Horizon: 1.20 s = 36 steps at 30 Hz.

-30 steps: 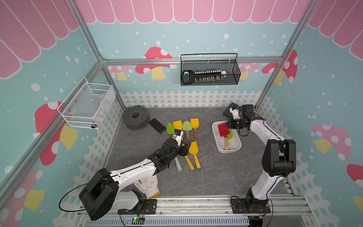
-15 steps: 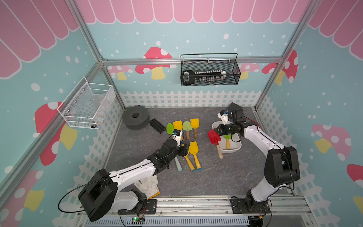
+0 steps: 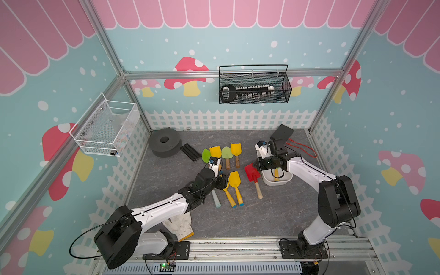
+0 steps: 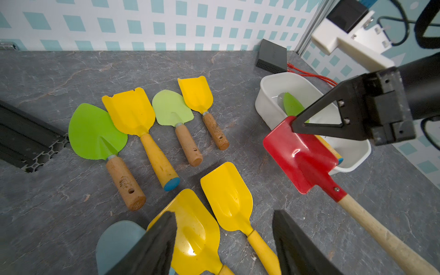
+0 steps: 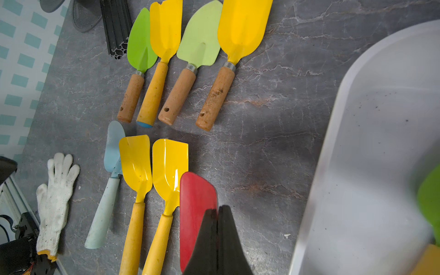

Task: Take the shovel out of the storage box
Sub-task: Pick up the shovel from the storage box, then place the shovel at the center of the board.

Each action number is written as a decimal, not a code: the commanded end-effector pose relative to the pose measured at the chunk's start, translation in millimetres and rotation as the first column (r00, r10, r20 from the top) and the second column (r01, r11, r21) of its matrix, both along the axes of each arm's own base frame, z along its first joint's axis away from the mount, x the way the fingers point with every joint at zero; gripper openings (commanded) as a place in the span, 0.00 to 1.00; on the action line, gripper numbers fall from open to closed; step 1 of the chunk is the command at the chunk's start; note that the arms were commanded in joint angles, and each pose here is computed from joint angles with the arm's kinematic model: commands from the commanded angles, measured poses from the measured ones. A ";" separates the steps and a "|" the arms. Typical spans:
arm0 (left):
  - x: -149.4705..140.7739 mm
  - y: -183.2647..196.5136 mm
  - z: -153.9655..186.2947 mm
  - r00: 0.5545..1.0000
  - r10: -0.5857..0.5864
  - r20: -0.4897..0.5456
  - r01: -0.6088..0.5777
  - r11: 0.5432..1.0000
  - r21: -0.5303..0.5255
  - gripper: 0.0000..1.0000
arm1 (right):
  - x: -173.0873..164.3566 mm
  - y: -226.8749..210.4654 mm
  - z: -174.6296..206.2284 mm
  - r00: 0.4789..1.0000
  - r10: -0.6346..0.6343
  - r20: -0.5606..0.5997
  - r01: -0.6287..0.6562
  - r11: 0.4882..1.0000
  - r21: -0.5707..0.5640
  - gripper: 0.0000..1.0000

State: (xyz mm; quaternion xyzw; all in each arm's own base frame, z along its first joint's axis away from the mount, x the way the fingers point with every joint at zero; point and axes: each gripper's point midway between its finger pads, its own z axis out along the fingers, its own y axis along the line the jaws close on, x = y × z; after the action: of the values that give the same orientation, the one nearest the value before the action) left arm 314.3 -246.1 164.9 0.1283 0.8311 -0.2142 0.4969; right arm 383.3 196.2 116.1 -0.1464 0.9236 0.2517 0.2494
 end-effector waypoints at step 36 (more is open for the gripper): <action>-0.6 6.1 0.9 1.000 0.015 0.006 -0.015 1.000 0.013 0.68 | 7.6 19.7 -59.7 1.000 -0.019 -0.021 0.018 0.997 -0.074 0.00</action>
State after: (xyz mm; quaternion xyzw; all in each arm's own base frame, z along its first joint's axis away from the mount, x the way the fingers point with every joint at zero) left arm 314.4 -243.2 167.7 0.1244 0.8296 -0.2117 0.5014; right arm 390.6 213.3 65.0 -0.1434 0.9350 0.2206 0.2379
